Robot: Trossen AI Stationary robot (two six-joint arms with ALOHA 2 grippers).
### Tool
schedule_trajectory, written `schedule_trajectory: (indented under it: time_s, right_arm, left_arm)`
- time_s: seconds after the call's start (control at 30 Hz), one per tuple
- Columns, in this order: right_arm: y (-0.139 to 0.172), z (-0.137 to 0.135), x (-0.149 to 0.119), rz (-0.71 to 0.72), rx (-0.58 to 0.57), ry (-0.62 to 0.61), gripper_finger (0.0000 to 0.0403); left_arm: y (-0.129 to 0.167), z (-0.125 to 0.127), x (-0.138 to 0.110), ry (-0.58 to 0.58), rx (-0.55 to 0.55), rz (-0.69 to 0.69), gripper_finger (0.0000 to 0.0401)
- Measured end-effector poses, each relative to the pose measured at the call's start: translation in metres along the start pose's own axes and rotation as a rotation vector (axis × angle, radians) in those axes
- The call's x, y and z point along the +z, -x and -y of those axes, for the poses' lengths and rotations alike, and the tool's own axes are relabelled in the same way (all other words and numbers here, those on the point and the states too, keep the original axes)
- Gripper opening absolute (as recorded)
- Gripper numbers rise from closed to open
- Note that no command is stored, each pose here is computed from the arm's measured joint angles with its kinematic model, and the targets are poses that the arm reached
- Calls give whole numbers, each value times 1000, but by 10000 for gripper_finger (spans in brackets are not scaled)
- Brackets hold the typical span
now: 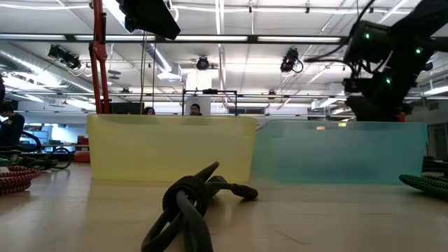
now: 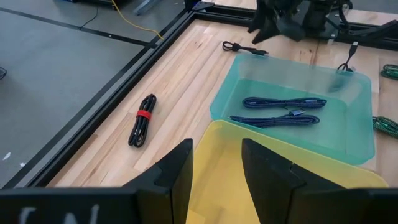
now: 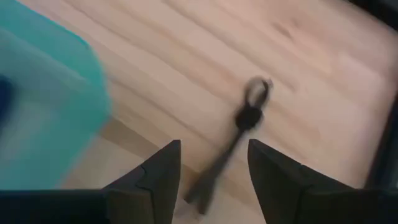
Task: Pick & Place USB Port
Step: Put the black charger cable into the yellow bin
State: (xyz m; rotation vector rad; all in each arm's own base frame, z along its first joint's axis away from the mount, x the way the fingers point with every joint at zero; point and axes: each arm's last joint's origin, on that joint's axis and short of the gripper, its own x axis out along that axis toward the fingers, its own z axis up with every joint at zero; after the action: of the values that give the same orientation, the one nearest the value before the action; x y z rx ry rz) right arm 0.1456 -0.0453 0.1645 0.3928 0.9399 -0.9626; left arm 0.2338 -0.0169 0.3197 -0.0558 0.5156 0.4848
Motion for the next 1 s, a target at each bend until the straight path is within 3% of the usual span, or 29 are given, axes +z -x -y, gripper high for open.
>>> schedule_trajectory:
  time_s: [0.37,0.57,1.0]
  right_arm:
    - [-20,11,-21,-51,-45,-82,187]
    - [-25,7,-18,23,30,-114,187]
    - [-29,7,-18,7,7,-135,187]
  left_arm:
    - [0,0,0,0,0,0,142]
    - [0,0,0,0,2,1,142]
    - [0,0,0,-1,4,1,142]
